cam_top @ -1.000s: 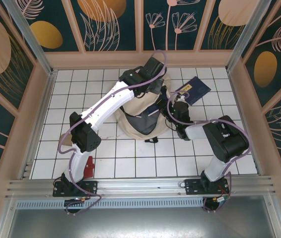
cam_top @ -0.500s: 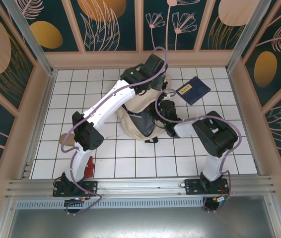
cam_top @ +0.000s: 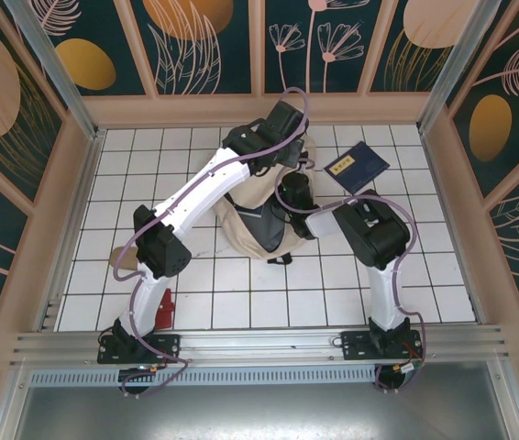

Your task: Pack the student bag

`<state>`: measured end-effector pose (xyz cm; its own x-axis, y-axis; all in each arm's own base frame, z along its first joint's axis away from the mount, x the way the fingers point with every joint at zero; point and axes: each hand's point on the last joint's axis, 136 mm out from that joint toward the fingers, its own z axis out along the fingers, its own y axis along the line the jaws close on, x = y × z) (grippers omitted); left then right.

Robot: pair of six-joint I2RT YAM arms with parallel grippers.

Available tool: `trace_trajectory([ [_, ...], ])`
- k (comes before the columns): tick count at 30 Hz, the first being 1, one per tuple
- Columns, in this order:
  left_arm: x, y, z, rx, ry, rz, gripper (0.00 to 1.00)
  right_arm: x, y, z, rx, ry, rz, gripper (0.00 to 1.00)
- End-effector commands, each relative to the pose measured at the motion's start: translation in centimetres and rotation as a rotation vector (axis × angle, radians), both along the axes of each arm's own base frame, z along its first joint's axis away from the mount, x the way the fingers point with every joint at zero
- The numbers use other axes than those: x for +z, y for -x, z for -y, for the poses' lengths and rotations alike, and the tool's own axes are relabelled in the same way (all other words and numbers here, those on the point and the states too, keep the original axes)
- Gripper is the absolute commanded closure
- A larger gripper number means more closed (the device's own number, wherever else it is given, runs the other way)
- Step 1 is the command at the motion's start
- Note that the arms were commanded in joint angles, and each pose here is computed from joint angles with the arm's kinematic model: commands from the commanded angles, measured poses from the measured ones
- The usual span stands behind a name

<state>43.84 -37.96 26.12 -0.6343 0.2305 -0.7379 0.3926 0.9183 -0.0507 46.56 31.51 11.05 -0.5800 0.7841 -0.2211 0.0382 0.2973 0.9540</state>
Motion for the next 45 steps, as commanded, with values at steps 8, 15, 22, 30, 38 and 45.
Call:
trace_trajectory([
  [8,2.4,-0.3,-0.6,0.027,0.024,0.065,1.00,2.9,-0.1,1.1,-0.047,-0.081,0.027,0.53],
  [15,3.1,-1.2,-1.1,0.050,0.049,0.083,1.00,3.9,3.0,3.6,-0.028,-0.195,-0.123,0.40],
  [22,2.9,-1.8,-1.6,0.072,0.057,0.081,1.00,3.7,7.3,5.3,0.056,-0.219,-0.318,0.40],
  [30,2.8,-2.3,-1.9,0.084,0.063,0.085,1.00,4.2,13.5,7.9,0.127,-0.089,-0.329,0.40],
  [38,-0.5,-1.1,-2.8,0.066,0.040,0.028,1.00,5.5,16.6,15.8,-0.048,0.313,-0.257,0.40],
  [45,-4.7,4.0,-1.9,-0.096,0.128,-0.122,1.00,4.9,15.4,22.9,-0.179,0.526,-0.303,0.41],
])
